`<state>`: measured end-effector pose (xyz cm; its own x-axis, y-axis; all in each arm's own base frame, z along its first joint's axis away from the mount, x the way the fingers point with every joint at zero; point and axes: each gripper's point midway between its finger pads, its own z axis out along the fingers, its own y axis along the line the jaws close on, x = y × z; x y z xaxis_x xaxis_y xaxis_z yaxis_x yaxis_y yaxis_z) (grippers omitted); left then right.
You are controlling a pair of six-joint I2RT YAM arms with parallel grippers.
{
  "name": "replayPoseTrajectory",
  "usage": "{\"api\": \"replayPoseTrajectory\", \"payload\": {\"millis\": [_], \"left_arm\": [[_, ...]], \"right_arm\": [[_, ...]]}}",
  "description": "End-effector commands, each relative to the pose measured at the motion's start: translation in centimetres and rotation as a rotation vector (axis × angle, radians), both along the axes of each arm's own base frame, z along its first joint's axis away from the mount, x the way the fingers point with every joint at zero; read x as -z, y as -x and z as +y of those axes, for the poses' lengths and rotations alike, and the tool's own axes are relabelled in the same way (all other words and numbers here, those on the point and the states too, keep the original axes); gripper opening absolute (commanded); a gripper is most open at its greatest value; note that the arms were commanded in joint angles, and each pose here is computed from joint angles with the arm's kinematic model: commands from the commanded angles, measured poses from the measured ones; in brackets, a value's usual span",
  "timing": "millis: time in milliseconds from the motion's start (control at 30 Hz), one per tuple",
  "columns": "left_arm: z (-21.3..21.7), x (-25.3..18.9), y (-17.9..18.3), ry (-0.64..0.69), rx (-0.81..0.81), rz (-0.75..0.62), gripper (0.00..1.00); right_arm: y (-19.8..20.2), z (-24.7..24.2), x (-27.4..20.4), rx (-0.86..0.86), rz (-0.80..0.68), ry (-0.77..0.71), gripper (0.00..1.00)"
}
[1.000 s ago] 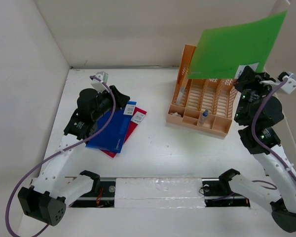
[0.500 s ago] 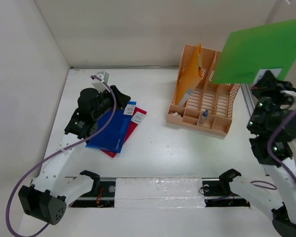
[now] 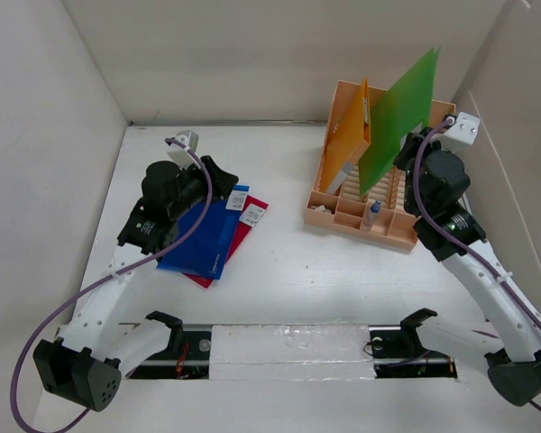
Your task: Organize the desk
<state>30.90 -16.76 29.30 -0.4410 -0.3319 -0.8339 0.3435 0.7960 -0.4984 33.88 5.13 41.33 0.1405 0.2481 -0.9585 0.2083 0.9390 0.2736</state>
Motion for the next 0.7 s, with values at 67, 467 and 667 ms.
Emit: {"api": "replayPoseTrajectory", "payload": {"millis": [67, 467, 667], "left_arm": [[-0.1, -1.8, -0.1, 0.021, 0.009, -0.063, 0.35], [-0.3, -1.3, -0.5, 0.016, 0.012, -0.046, 0.34], [-0.1, -1.3, -0.5, 0.012, 0.000, -0.048, 0.34]], "right_arm": [[-0.9, 0.7, 0.4, -0.026, 0.008, -0.033, 0.00], [1.3, 4.5, -2.8, -0.199, -0.040, -0.048, 0.00], [1.6, 6.0, -4.1, -0.220, -0.055, -0.044, 0.00]]}}
